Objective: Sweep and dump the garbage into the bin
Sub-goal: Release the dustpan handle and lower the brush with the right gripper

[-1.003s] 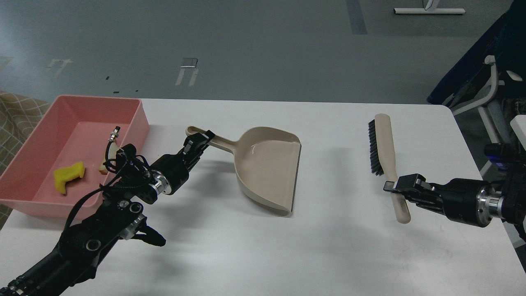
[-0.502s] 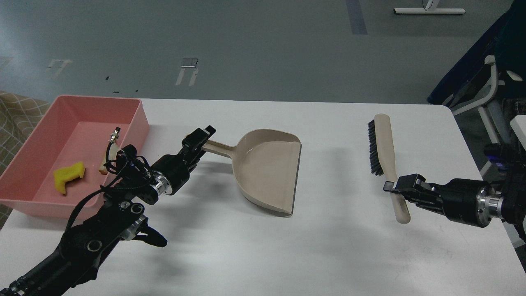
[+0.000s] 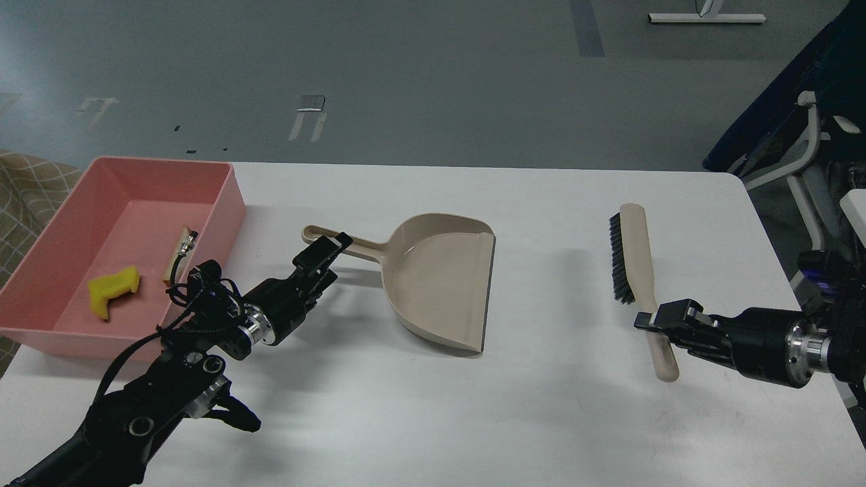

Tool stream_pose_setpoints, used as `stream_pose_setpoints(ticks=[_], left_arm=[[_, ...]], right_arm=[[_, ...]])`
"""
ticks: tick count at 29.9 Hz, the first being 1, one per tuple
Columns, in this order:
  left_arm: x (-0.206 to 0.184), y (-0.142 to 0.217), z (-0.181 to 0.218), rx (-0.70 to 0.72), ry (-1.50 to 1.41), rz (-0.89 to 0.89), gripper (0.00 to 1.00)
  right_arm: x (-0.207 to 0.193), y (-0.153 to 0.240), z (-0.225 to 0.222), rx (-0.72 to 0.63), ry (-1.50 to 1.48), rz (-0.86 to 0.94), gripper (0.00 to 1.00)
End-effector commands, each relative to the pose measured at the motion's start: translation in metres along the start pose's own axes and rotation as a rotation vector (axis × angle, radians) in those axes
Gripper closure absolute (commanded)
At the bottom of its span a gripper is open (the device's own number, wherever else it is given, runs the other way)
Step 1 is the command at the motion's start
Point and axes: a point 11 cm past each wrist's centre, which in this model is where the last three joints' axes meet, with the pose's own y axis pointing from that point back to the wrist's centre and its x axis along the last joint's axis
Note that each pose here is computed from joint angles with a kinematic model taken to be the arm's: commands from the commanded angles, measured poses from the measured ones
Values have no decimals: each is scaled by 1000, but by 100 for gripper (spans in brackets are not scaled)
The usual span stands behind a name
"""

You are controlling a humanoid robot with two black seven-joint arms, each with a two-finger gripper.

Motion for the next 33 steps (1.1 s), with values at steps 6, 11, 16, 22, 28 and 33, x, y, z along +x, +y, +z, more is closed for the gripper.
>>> stream_pose_setpoints(ticks=[6, 11, 16, 22, 28, 33], left_arm=[[0, 23, -10, 14, -10, -39, 2], [5, 29, -11, 14, -12, -30, 2], [4, 28, -9, 10, -9, -30, 2], [4, 27, -9, 9, -10, -28, 2], [4, 27, -8, 7, -11, -30, 2], [7, 26, -6, 2, -16, -28, 2]], right_arm=[[-5, 2, 8, -16, -18, -16, 100], [-14, 0, 14, -24, -33, -47, 100], [-19, 0, 18, -32, -44, -57, 100], [-19, 0, 19, -34, -45, -55, 100], [-20, -1, 19, -33, -46, -60, 100], [-21, -1, 20, -34, -49, -61, 100]])
